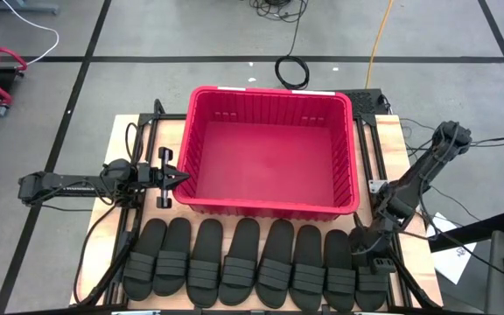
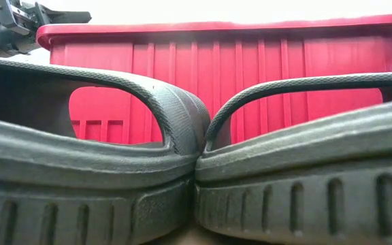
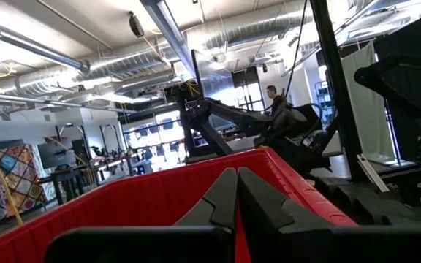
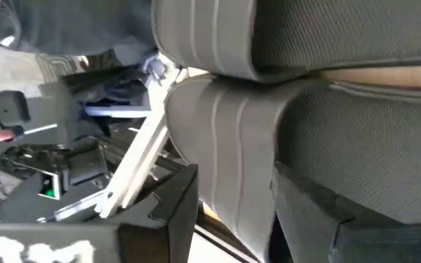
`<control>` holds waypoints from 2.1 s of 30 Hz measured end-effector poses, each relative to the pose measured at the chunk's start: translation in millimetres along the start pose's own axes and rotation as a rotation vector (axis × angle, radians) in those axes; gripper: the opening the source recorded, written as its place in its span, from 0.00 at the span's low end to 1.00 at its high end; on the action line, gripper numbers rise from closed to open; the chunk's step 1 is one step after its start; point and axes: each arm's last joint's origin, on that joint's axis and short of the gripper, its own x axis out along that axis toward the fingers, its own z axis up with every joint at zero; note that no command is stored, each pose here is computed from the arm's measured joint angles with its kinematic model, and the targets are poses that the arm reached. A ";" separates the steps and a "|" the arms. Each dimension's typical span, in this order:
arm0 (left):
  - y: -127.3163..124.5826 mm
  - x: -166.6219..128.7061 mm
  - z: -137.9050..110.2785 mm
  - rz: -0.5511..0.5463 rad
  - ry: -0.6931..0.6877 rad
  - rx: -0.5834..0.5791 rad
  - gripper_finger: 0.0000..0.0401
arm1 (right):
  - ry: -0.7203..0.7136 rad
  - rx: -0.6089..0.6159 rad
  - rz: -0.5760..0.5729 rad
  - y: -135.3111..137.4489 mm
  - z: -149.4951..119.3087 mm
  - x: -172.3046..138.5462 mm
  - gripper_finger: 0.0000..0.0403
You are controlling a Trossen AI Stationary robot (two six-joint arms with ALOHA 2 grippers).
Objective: Pick and place slides into bin
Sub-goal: Put the black slide into the red bin
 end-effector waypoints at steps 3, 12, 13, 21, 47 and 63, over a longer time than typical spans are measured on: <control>0.0 0.0 0.0 0.000 0.000 -0.003 0.05 | 0.016 0.001 -0.038 -1.0 -1.9 6.7 0.40; 0.0 0.0 0.0 0.000 0.000 -0.006 0.05 | -0.028 0.098 -0.122 -5.0 0.0 17.2 0.40; 0.0 0.0 0.0 0.000 0.000 -0.006 0.05 | -0.032 0.097 -0.117 -4.6 -0.1 16.5 0.40; 0.0 0.0 0.0 0.001 0.000 -0.002 0.05 | -0.023 0.075 -0.121 -3.9 -3.3 16.3 0.40; -0.3 0.0 -1.5 -0.002 0.015 -0.028 0.05 | -0.081 0.116 0.236 -6.9 -6.7 39.1 0.02; -0.4 0.0 -2.2 -0.004 0.023 -0.029 0.05 | -0.109 0.027 0.580 30.5 -13.6 -3.9 0.01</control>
